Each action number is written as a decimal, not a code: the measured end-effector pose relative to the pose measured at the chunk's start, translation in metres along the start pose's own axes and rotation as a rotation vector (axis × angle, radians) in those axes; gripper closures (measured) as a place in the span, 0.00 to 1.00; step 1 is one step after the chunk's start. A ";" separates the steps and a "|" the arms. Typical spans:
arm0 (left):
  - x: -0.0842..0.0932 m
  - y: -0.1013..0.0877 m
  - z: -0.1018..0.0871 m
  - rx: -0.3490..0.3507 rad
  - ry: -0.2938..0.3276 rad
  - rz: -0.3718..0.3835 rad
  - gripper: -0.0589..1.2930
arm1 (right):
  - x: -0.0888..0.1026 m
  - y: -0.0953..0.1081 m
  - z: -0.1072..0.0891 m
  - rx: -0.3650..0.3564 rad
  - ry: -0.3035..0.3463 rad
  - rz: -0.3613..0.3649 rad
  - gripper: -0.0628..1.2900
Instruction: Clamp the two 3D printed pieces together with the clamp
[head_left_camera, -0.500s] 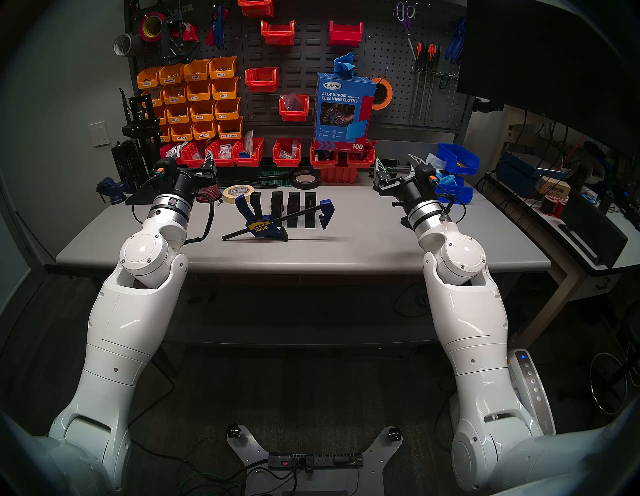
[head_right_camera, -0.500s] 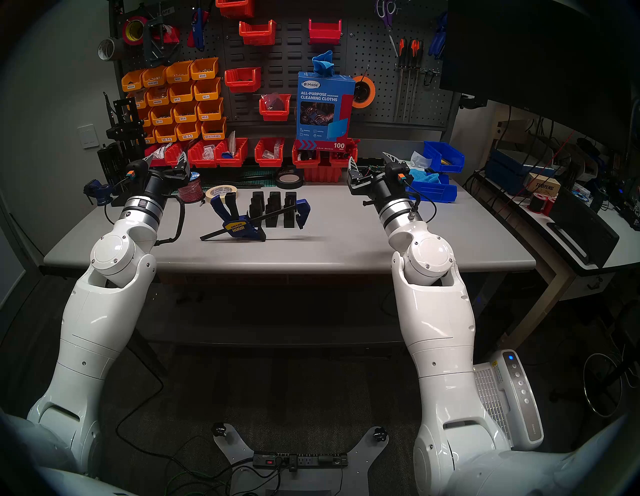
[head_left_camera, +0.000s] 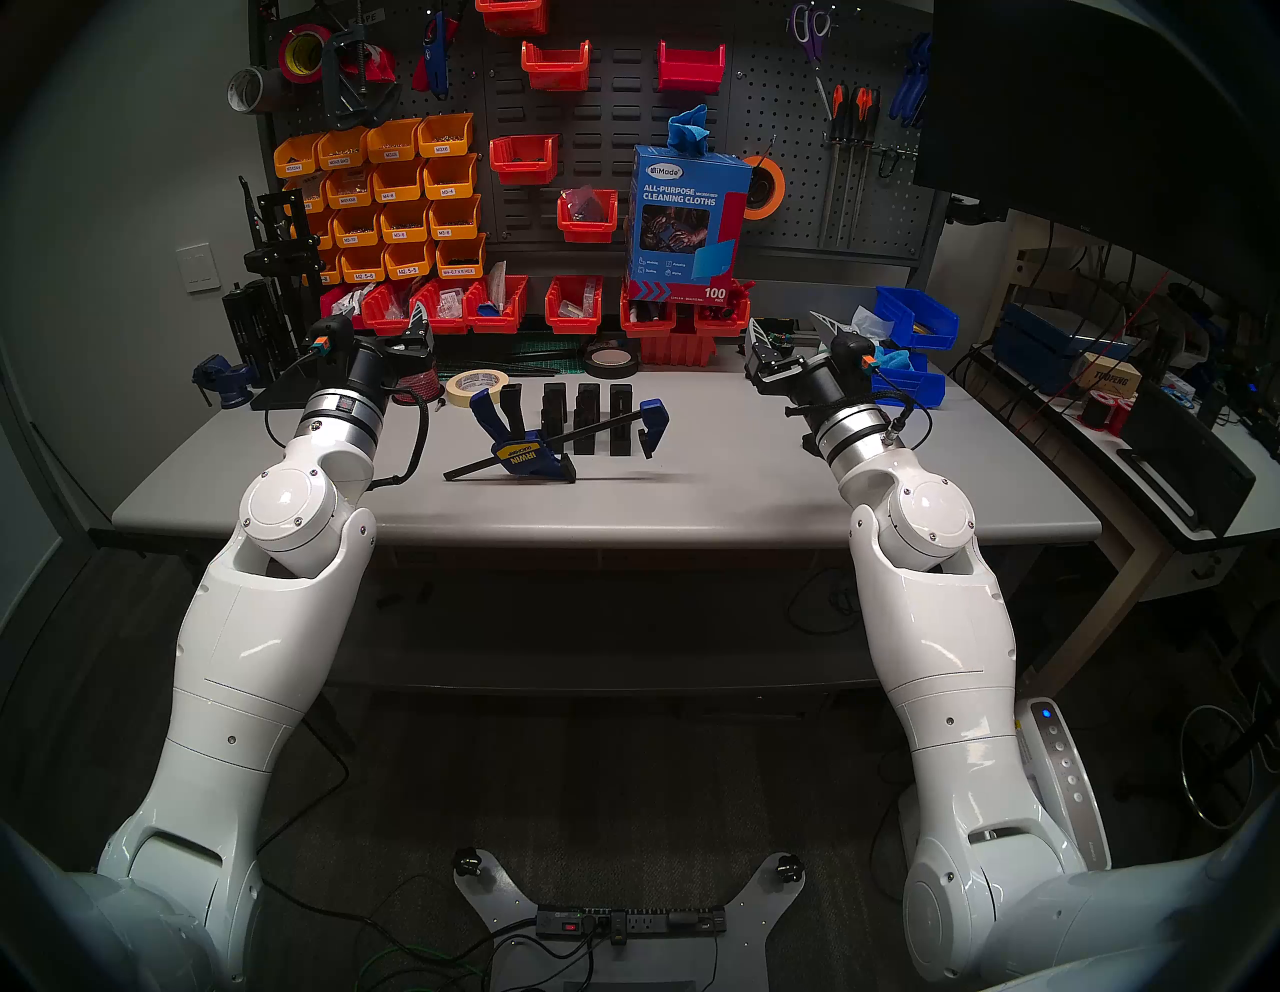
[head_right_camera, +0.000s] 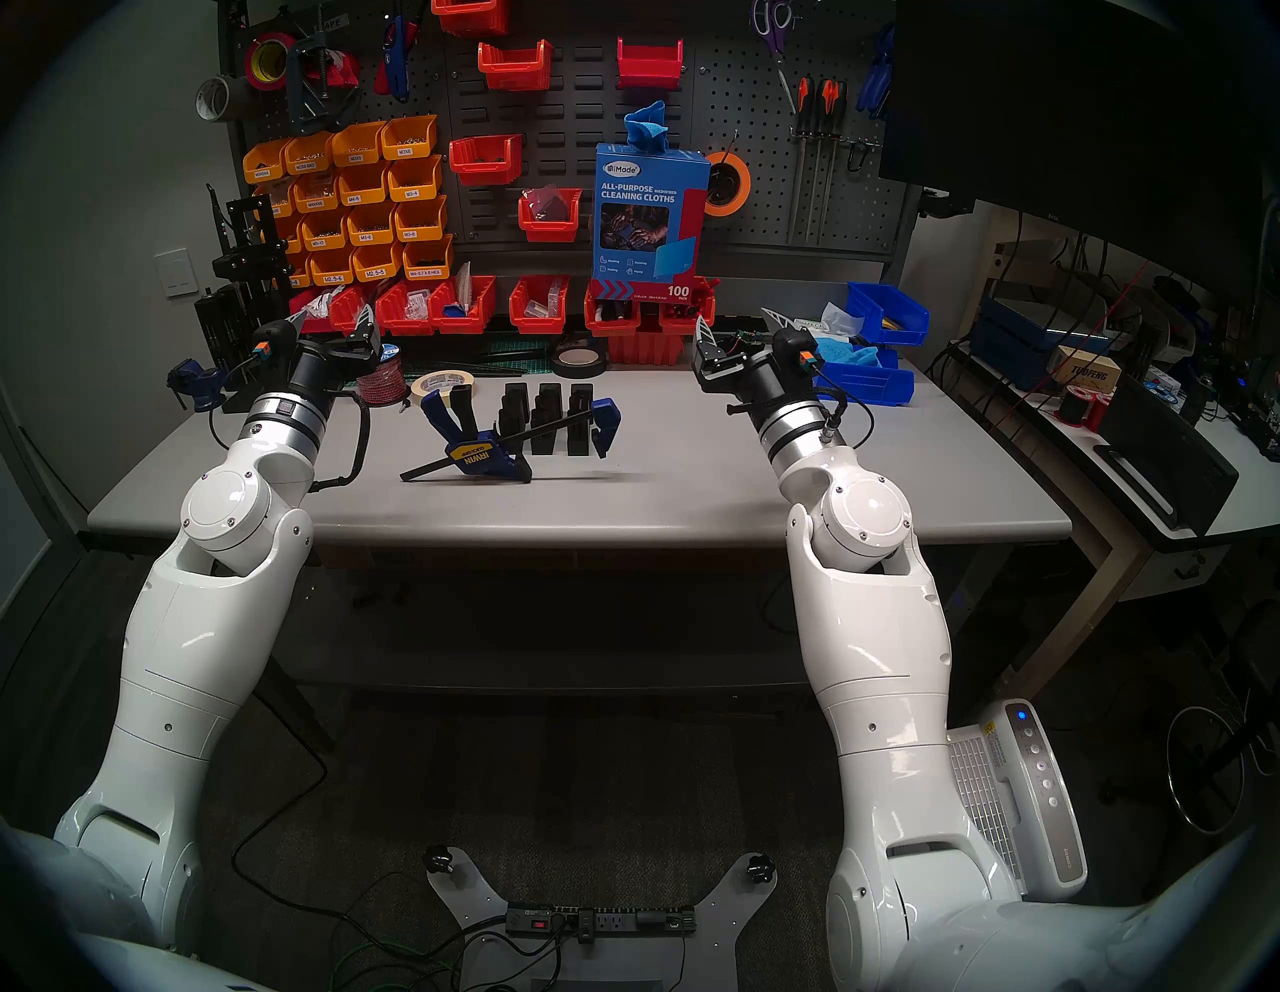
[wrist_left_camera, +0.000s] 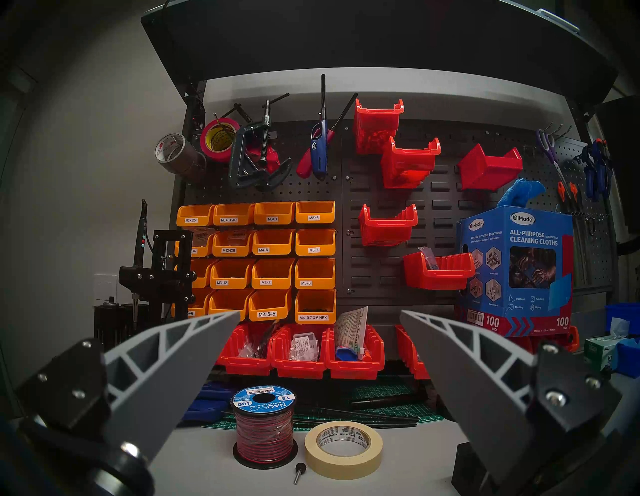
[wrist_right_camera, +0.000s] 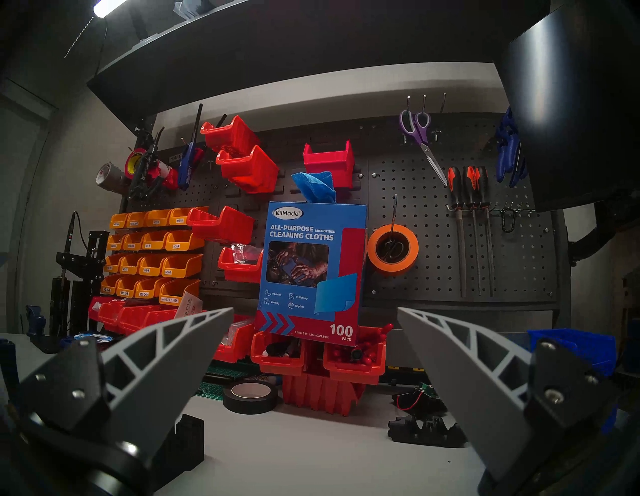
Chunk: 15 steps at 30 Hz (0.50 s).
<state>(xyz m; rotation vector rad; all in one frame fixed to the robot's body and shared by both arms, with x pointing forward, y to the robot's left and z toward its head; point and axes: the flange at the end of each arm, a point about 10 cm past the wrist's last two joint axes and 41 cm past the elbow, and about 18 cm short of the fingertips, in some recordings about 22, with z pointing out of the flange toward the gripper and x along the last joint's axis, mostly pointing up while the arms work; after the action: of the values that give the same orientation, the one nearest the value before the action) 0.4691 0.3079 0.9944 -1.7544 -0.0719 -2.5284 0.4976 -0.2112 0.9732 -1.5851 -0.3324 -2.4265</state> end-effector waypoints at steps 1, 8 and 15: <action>0.000 0.000 0.000 0.000 0.000 0.000 0.02 | 0.001 0.000 0.000 0.014 0.001 0.005 0.04; 0.000 0.000 0.000 0.000 -0.001 0.000 0.02 | 0.006 0.001 0.003 0.086 -0.004 0.031 0.04; 0.000 0.000 0.000 0.000 -0.001 0.000 0.02 | 0.013 0.006 0.007 0.185 -0.043 0.080 0.04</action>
<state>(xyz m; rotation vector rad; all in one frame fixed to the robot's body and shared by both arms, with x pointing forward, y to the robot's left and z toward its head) 0.4691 0.3079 0.9940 -1.7559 -0.0717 -2.5273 0.5007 -0.2158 0.9884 -1.5419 -0.4765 -2.2335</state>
